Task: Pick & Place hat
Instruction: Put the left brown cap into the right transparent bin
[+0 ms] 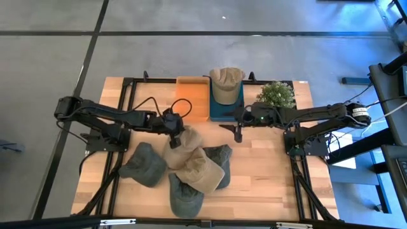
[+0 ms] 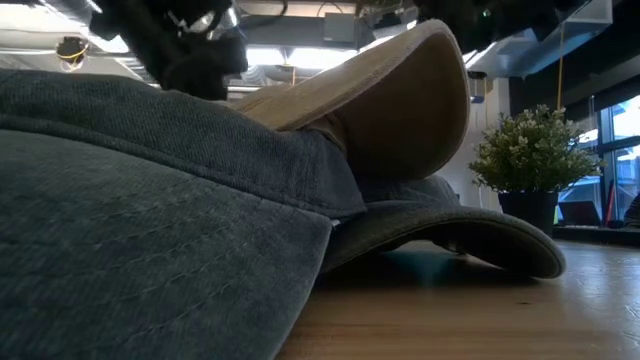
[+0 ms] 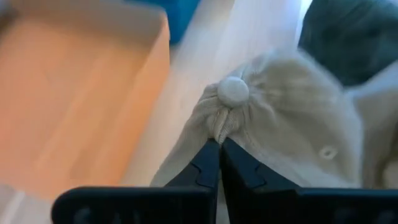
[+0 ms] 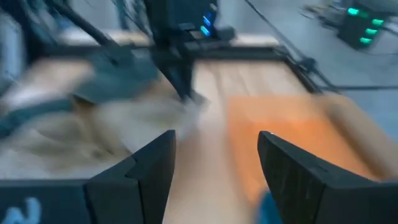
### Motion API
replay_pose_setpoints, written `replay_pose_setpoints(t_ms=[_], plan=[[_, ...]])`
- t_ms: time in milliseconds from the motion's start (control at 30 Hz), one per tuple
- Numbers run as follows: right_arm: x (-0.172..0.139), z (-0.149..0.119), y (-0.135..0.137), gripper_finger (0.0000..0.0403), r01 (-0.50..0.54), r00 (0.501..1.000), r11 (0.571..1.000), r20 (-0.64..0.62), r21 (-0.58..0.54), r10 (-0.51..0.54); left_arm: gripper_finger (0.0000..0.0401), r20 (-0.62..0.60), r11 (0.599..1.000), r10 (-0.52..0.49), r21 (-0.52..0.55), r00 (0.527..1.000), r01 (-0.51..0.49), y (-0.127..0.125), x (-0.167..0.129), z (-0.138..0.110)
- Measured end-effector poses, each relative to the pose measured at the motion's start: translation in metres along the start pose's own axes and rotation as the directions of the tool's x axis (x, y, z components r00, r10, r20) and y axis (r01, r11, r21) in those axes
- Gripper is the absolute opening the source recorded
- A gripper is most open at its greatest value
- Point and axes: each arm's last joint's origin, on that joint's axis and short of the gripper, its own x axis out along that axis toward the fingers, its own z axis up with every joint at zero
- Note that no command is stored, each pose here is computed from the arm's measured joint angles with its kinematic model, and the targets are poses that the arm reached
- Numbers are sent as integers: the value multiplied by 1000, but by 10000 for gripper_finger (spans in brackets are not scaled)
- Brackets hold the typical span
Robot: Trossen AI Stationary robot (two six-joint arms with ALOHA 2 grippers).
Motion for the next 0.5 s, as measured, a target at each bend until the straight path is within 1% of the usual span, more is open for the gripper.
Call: replay_pose_setpoints(t_ms=[100, 233, 300, 400, 500], plan=[[3, 4, 0, 228, -72, 996, 997, 52, 32, 71, 3, 68, 998, 8, 60, 998, -12, -8, -5, 10], [18, 11, -1, 228, -126, 991, 989, 44, 80, 123, 3, 161, 991, 9, 133, 987, -31, -17, -8, 17], [31, 14, -1, 228, -168, 986, 980, 21, 103, 167, 3, 182, 987, 6, 156, 983, -35, -20, -9, 18], [52, 17, -2, 228, -223, 972, 963, -46, 154, 232, 3, 202, 985, 19, 165, 979, -53, -25, -11, 18], [72, 20, -3, 228, -221, 962, 960, -124, 172, 243, 3, 212, 982, 40, 174, 976, -78, -29, -13, 16]])
